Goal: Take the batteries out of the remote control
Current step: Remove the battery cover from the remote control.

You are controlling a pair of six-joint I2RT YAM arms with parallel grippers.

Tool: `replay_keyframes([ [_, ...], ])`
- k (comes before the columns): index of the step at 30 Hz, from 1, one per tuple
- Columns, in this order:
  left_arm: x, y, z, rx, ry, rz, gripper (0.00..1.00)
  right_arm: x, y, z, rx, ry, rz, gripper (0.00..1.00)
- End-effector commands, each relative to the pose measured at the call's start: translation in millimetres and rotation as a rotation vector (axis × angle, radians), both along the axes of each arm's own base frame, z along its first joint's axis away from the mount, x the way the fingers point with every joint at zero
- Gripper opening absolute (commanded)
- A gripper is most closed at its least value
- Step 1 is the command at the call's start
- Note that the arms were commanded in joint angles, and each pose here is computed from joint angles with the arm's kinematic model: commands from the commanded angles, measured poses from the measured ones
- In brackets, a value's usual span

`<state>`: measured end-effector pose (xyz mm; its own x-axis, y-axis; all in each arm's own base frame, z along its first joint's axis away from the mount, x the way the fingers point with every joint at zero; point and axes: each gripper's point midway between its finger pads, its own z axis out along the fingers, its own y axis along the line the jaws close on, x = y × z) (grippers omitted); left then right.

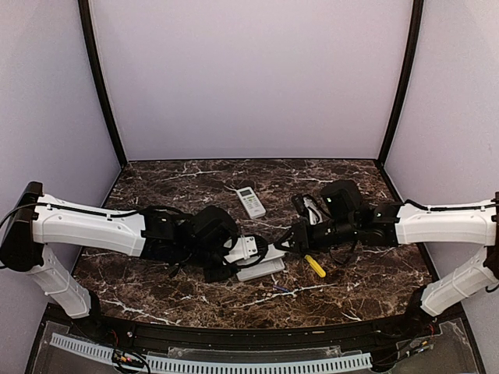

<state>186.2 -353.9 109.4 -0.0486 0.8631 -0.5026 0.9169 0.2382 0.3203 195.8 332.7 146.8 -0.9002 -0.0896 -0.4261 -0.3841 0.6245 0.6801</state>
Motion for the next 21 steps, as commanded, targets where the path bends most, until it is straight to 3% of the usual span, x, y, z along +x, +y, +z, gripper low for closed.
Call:
replay_keyframes([
  [1,-2.4,-0.9,0.1,0.0,0.0,-0.01,0.22,2.0,-9.4,-0.1,-0.009,-0.014,-0.021,0.34],
  [7,-2.2,-0.8,-0.7,0.003,0.0,-0.009,0.22,0.5,-13.7,-0.1,-0.007,-0.005,-0.025,0.29],
  [13,-1.8,-0.8,-1.1,0.005,-0.001,-0.007,0.22,0.3,-16.4,1.9,0.015,0.004,-0.032,0.12],
  [21,-1.5,0.1,-3.1,0.013,0.0,-0.006,0.22,0.3,-18.4,9.6,0.069,0.022,-0.039,0.04],
])
